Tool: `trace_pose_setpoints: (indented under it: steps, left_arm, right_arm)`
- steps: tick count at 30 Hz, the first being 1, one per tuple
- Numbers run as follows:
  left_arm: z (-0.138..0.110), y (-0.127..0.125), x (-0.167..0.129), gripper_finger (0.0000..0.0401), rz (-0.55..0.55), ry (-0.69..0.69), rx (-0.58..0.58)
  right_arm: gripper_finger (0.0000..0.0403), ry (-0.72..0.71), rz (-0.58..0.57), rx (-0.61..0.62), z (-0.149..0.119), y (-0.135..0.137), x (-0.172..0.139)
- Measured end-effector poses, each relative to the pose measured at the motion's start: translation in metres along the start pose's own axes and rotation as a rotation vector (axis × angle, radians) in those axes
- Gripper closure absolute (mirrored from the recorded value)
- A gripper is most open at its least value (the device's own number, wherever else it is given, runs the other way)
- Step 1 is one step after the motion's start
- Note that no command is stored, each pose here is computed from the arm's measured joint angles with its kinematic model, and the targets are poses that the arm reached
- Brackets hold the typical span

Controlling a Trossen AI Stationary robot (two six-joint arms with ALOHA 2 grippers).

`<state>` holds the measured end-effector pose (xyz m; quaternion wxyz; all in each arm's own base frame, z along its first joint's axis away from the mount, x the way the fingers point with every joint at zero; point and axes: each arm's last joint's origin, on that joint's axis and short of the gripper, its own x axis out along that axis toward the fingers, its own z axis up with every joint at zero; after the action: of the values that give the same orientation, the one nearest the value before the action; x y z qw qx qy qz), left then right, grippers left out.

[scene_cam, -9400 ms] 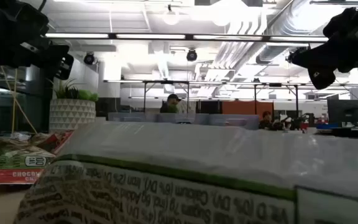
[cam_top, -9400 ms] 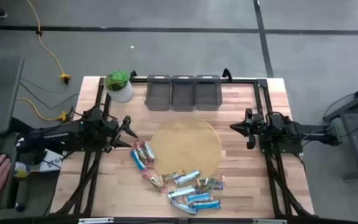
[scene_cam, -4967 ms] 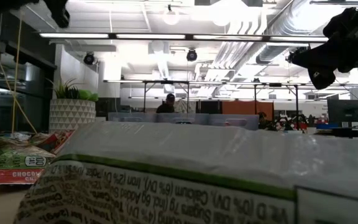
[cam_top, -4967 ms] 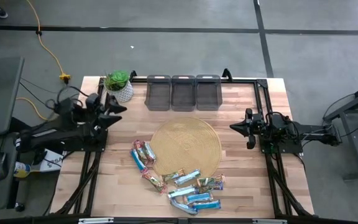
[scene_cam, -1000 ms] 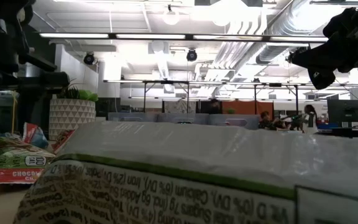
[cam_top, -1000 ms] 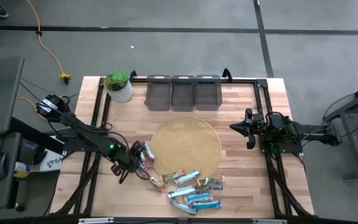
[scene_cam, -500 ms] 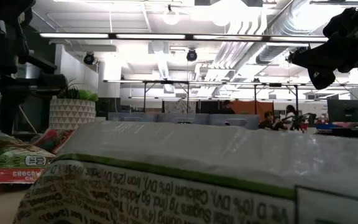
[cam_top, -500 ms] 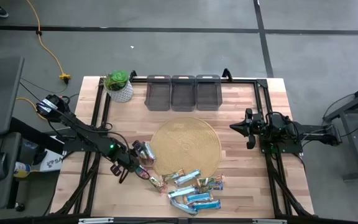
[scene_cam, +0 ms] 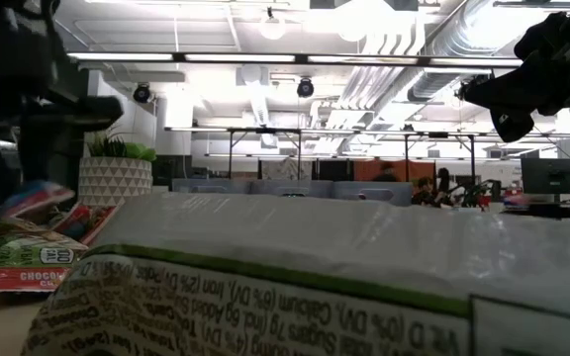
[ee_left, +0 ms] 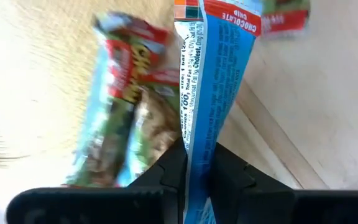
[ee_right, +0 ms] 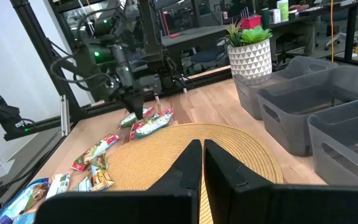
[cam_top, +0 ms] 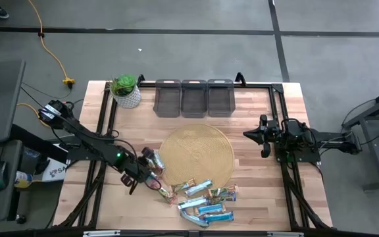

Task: Pick and place Granola Bars by type
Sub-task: Put the red granola bar into the left black bin

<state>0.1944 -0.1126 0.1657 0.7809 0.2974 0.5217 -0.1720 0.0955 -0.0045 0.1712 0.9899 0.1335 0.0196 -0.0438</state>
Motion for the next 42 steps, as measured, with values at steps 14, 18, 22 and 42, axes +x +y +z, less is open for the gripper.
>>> trace_pose_setpoints:
  steps: [14, 18, 22, 42]
  left_arm:
    - [0.059, 0.036, -0.06, 0.0357, 0.208, -0.222, -0.138]
    - [0.079, 0.058, -0.087, 0.0357, 0.287, -0.34, -0.271]
    - [0.092, 0.082, -0.114, 0.0357, 0.422, -0.459, -0.483]
    - [0.063, 0.188, -0.189, 0.0357, 1.17, -0.631, -1.356]
  right_arm:
    - [0.0402, 0.0, 0.0, 0.0, 0.0, 0.0, 0.0]
    - [0.0402, -0.001, 0.0, 0.0, 0.0, 0.0, 0.0]
    - [0.0402, -0.001, 0.001, 0.0, 0.0, 0.0, 0.0]
    - [0.0402, -0.002, 0.001, 0.0, 0.0, 0.0, 0.0]
